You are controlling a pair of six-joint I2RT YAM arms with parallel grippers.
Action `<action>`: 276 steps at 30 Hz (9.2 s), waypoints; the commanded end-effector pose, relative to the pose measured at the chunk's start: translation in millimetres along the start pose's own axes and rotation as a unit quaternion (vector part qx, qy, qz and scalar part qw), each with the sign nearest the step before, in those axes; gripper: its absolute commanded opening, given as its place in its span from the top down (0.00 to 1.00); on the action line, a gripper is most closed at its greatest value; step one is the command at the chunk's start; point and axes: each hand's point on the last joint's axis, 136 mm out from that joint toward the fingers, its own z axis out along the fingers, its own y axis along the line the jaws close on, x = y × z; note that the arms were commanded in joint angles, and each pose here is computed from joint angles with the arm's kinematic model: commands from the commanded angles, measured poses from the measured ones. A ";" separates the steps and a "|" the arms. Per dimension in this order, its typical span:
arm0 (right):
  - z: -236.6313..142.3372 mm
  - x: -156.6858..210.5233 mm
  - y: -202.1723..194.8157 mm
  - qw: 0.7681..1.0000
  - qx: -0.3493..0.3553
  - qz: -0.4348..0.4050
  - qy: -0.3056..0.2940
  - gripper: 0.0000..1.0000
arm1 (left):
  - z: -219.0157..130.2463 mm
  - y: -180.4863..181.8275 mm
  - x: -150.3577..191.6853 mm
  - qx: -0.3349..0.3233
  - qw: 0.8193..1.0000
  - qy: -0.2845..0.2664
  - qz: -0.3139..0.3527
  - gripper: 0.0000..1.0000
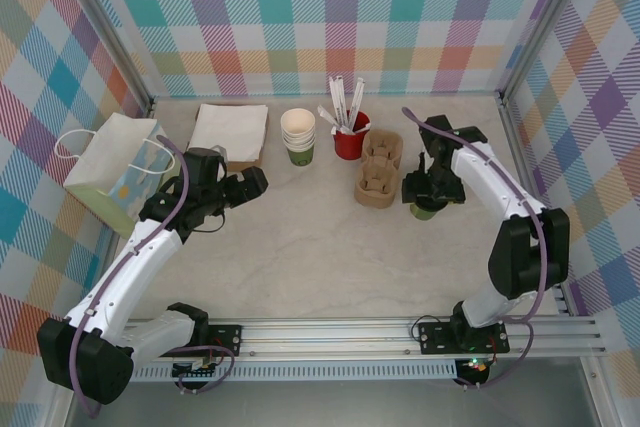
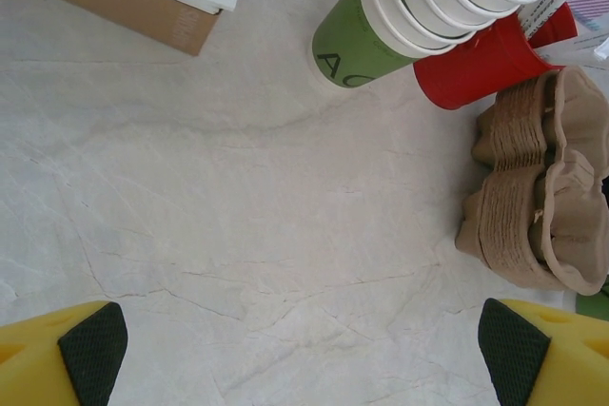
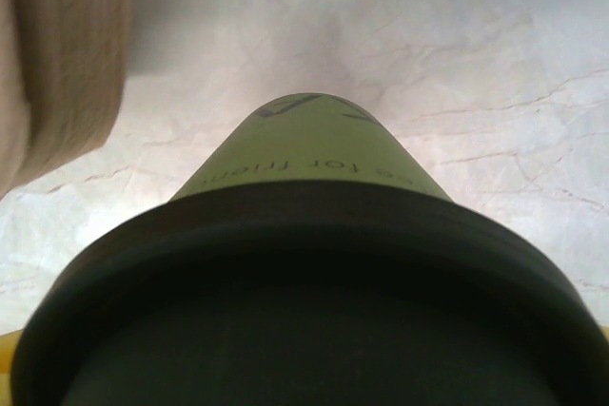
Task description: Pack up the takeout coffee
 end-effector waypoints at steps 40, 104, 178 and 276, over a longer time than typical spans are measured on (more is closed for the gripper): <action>-24.4 -13.1 -23.0 0.999 0.024 0.002 -0.036 0.00 | -11.8 4.7 -6.6 -0.013 1.000 -0.006 0.016 0.03; -126.3 12.6 32.2 0.928 -0.212 -0.005 -0.306 0.00 | -52.6 143.6 -187.6 -0.121 0.984 -0.052 0.117 0.18; -85.1 15.2 41.2 0.947 -0.234 0.044 -0.217 0.02 | 6.4 -156.7 -31.4 -0.082 0.954 0.037 0.286 1.00; -1.8 -123.0 110.7 0.850 -0.017 -0.524 -0.048 0.64 | -122.9 -36.2 -84.0 -0.126 0.972 -0.120 0.160 0.00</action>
